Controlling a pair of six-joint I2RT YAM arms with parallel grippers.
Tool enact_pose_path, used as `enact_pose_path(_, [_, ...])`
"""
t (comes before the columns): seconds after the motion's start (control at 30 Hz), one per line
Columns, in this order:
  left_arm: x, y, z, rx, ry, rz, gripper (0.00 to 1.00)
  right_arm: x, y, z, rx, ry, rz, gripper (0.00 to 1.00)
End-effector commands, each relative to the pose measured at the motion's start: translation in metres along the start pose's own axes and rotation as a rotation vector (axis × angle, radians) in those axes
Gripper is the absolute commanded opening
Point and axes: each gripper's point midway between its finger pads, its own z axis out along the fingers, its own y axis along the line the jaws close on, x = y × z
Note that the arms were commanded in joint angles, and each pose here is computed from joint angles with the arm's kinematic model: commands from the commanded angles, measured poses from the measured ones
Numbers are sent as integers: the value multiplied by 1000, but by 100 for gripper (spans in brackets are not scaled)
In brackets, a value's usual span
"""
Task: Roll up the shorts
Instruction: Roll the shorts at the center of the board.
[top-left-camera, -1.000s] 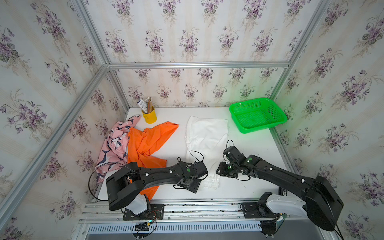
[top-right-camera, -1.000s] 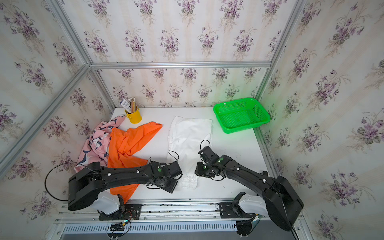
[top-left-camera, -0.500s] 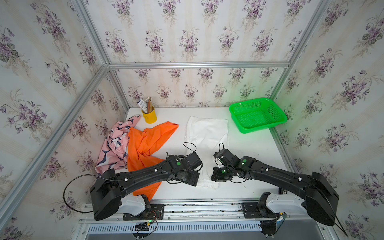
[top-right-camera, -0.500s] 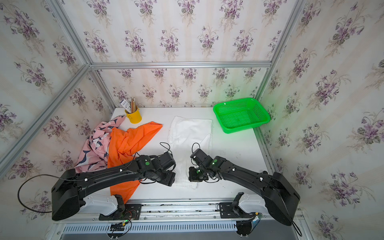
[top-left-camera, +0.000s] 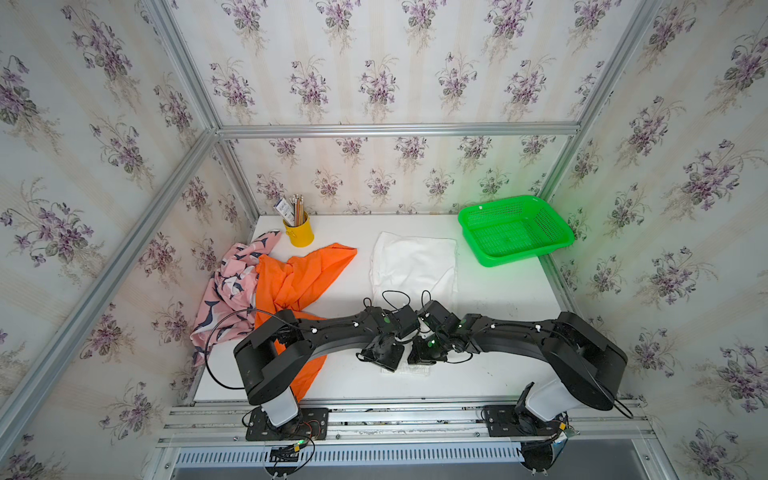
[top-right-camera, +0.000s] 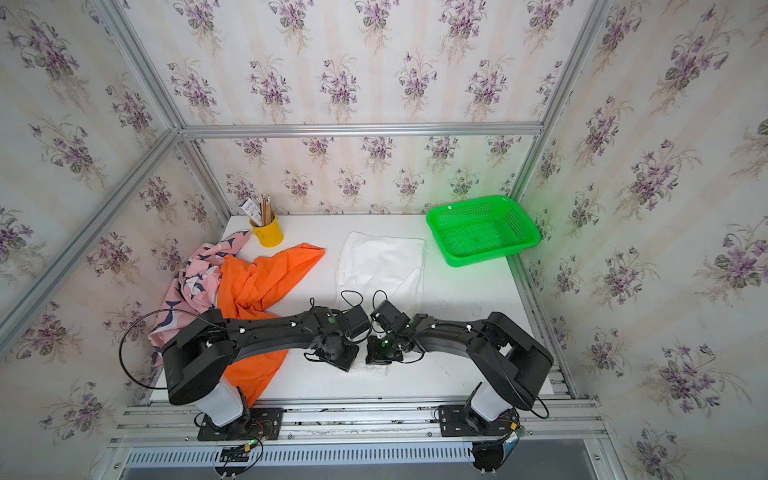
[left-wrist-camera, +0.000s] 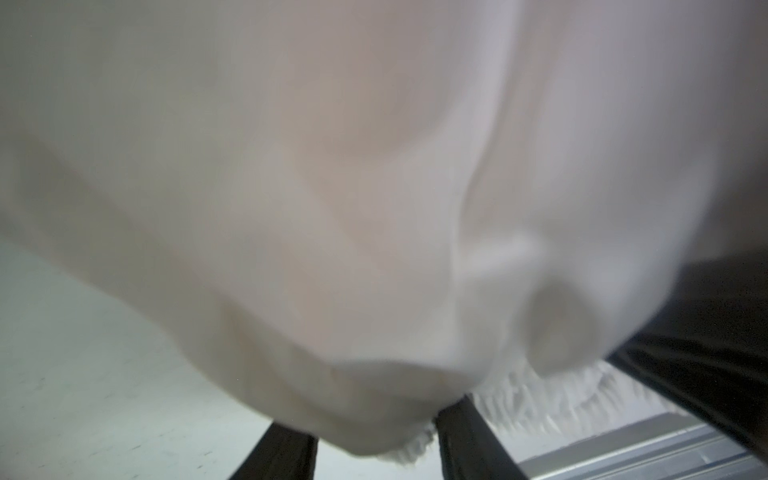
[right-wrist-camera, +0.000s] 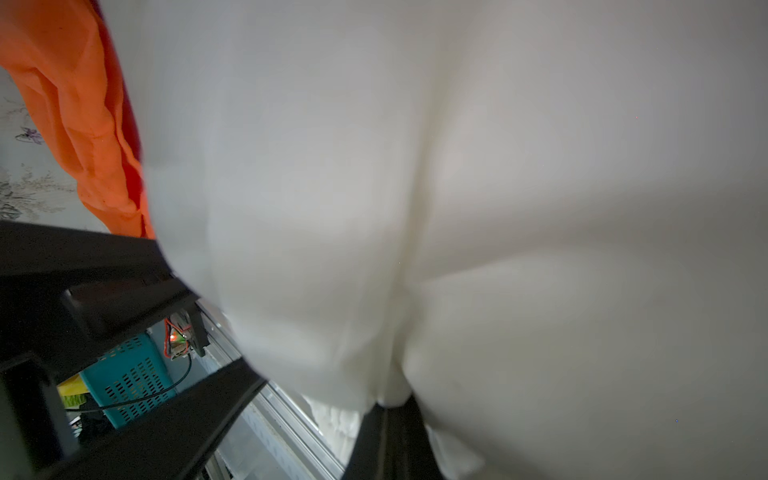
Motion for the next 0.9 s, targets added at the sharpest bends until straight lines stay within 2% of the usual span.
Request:
enact_pose_path(0.0, [-18,15,9,-49,-71,-8,47,-21,-40,1,172,-110,20,2])
enact_pose_path(0.2, [-14,20,-17,13,-116,-64,54,-33,-15,-22,95,-180,-29,7])
enact_pose_path(0.23, [-11,17,-20,38,-116,-70,59,-33,-10,-27,82,-190,-41,8])
enact_pose_path(0.4, [-7,-7,-27,262,-138,-154,63,-31,-1,-54,75,-239,-83,12])
enact_pose_path(0.63, [-19,0,-18,431,-172,-298,63,-28,-11,-44,60,-241,-81,10])
enact_pose_path(0.8, [-23,-17,-11,535,-148,-269,58,-19,-35,-24,95,-206,-43,7])
enact_pose_path(0.87, [-22,-21,-6,555,-130,-266,51,-17,-38,-22,93,-201,-41,6])
